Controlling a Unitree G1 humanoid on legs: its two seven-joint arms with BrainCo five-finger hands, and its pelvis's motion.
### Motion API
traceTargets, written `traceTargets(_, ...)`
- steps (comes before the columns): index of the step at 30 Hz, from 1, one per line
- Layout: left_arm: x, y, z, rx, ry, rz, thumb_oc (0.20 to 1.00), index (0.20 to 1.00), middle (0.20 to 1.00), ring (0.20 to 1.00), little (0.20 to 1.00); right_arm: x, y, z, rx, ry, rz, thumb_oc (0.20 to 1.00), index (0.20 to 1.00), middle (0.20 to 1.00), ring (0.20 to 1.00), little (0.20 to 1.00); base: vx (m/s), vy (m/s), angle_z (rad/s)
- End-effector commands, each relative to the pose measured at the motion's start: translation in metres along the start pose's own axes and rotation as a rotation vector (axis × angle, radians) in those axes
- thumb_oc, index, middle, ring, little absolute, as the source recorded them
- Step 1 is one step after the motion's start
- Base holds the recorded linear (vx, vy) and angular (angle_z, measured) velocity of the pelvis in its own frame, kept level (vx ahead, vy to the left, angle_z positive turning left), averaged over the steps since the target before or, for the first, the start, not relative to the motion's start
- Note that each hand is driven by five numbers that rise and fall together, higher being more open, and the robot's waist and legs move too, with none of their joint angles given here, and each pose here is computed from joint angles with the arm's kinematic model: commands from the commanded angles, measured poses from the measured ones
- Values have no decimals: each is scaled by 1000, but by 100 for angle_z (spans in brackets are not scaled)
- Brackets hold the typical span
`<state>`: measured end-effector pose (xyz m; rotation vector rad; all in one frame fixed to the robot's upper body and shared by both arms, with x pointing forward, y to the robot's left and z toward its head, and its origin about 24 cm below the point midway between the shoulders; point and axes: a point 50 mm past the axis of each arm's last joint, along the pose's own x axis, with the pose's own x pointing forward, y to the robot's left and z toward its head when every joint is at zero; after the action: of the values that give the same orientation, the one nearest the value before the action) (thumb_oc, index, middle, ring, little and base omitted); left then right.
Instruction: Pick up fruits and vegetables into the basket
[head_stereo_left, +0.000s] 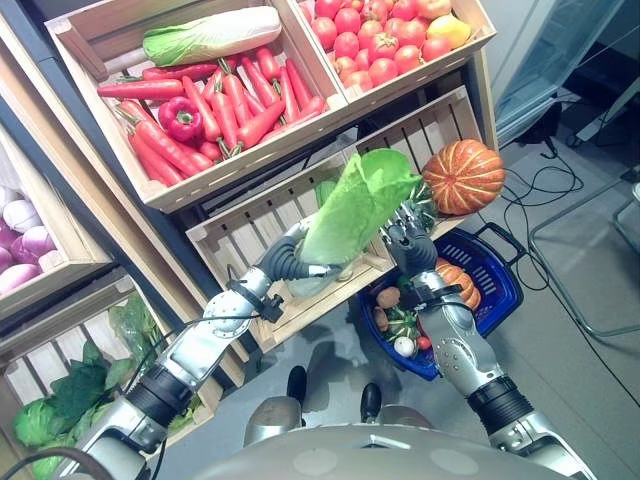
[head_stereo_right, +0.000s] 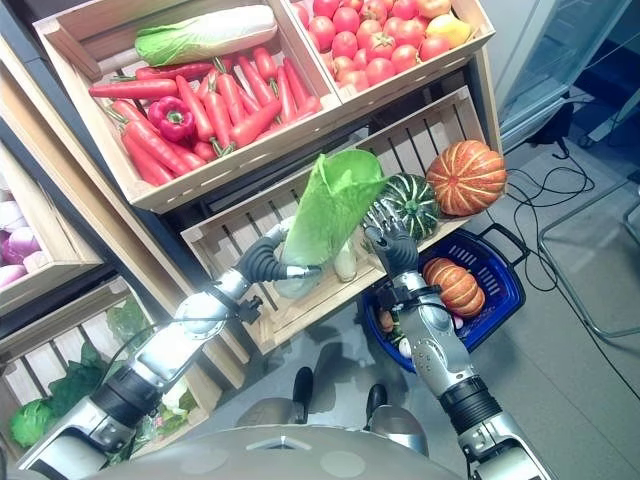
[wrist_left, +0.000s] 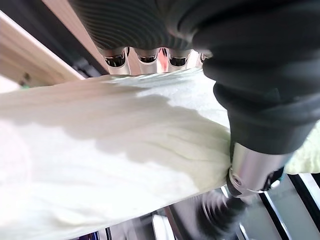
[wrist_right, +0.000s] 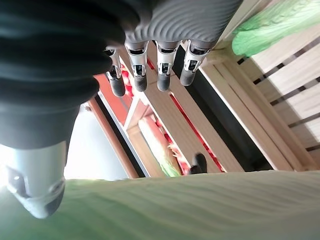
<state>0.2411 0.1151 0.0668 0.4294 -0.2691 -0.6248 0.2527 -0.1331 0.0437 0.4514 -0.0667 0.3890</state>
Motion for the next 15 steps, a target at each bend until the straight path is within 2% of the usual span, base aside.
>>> traceTargets(1, 12, 8, 27, -17, -154, -52, 200, 200, 200, 200, 200, 7, 23, 16, -27, -61, 168, 1000, 1000, 1000, 1000, 1000, 24, -7, -4)
traceTargets(8, 11, 1, 35, -69, -191, -196, 200, 200, 200, 200, 200, 2, 22, 13, -42, 2, 245, 1000, 1000, 1000, 1000, 1000, 11, -8, -5)
traceTargets(15, 7, -7, 24, -59, -81, -325, 200, 200, 200, 200, 200, 3, 28, 17, -51, 0, 303, 1000, 1000, 1000, 1000, 1000, 10, 1, -2)
